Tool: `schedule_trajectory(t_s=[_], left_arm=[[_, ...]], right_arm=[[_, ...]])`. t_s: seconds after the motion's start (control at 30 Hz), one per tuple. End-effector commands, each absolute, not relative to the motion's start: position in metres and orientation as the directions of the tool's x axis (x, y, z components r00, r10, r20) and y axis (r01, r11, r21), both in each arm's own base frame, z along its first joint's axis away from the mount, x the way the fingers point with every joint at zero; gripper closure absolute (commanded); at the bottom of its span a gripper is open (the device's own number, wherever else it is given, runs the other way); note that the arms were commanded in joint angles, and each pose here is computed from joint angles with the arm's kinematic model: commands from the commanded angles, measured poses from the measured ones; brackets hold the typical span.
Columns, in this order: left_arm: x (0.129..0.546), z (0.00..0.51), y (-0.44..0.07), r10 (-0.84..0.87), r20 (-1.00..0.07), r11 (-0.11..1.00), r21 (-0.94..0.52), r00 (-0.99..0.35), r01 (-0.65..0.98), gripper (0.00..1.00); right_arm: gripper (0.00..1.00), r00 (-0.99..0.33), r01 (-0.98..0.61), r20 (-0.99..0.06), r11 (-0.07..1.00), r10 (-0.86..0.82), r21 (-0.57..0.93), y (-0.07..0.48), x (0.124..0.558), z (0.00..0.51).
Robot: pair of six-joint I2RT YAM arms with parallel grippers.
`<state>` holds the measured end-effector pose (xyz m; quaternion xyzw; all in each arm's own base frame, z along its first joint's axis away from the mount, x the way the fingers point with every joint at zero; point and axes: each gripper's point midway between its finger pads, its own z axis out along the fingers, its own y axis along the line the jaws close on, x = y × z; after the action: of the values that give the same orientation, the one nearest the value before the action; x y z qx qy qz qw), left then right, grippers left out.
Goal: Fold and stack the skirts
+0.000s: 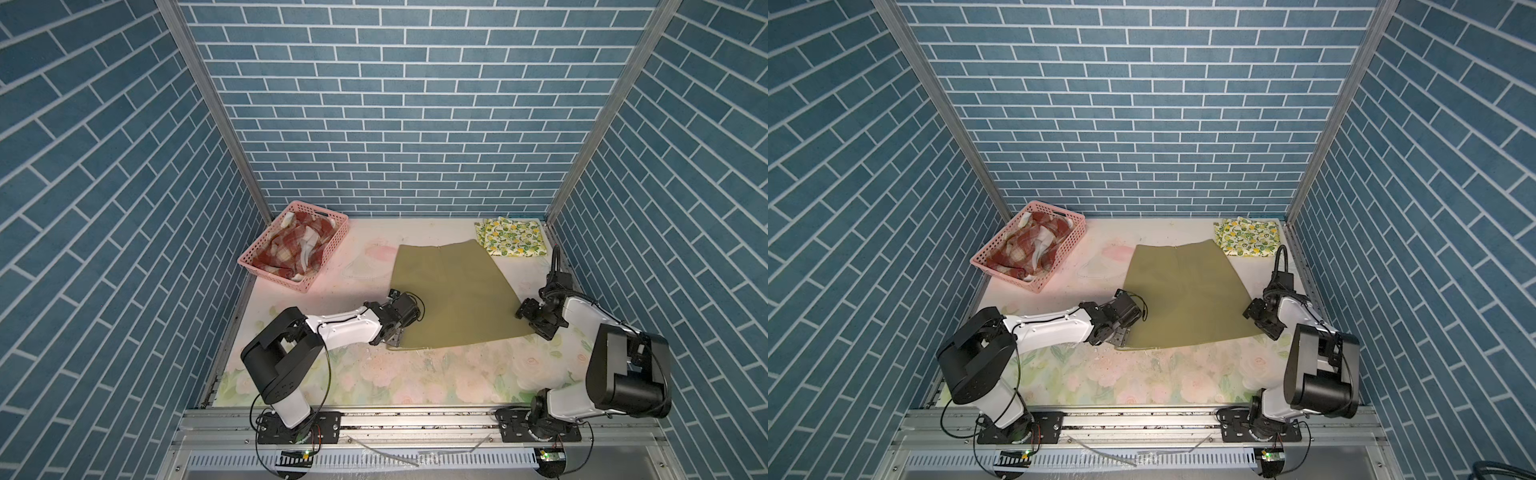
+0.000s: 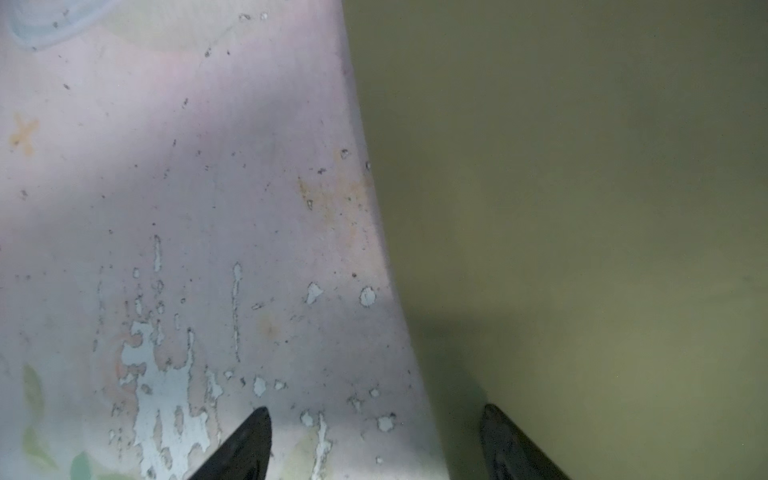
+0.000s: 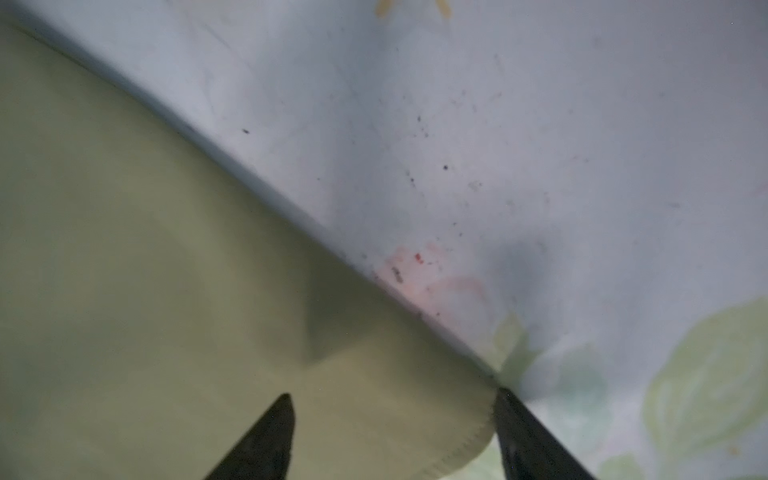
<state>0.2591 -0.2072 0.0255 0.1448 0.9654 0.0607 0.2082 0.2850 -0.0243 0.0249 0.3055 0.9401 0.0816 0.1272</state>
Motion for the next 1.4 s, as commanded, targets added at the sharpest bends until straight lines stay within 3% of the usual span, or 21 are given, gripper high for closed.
schedule_trajectory(t_s=[0.0,0.07,0.1,0.4,0.7,1.07,1.17,1.37], left_arm=[[0.265,0.025,-0.211,0.272,-0.377,0.962,0.13,-0.885,0.24,0.21],[0.267,0.025,-0.209,0.254,-0.377,0.967,0.11,-0.89,0.229,0.22],[0.268,0.025,-0.208,0.248,-0.378,0.969,0.104,-0.892,0.225,0.22],[0.271,0.022,-0.202,0.197,-0.361,0.98,0.048,-0.912,0.192,0.23],[0.267,0.012,-0.192,0.105,-0.34,0.991,-0.041,-0.935,0.127,0.33],[0.264,0.025,-0.162,-0.047,-0.374,0.99,-0.138,-0.926,0.005,0.43],[0.259,0.019,-0.155,-0.068,-0.366,0.989,-0.146,-0.928,-0.015,0.44],[0.252,0.01,-0.148,-0.086,-0.357,0.988,-0.15,-0.93,-0.034,0.44]], right_arm=[[0.53,-0.792,0.56,-0.139,0.798,0.594,0.223,-0.021,0.278,0.005],[0.95,-0.799,0.544,-0.135,0.799,0.586,0.256,-0.015,0.282,0.003],[1.0,-0.801,0.535,-0.144,0.803,0.581,0.262,-0.015,0.285,0.006],[1.0,-0.841,0.348,-0.376,0.921,0.389,0.176,0.011,0.313,0.075],[1.0,-0.846,-0.011,-0.527,0.983,0.088,0.182,0.122,0.315,0.138],[1.0,-0.772,-0.456,-0.575,0.866,-0.271,0.204,0.328,0.272,0.155],[1.0,-0.773,-0.509,-0.555,0.824,-0.309,0.25,0.361,0.251,0.146],[1.0,-0.778,-0.521,-0.552,0.8,-0.301,0.297,0.37,0.233,0.144]])
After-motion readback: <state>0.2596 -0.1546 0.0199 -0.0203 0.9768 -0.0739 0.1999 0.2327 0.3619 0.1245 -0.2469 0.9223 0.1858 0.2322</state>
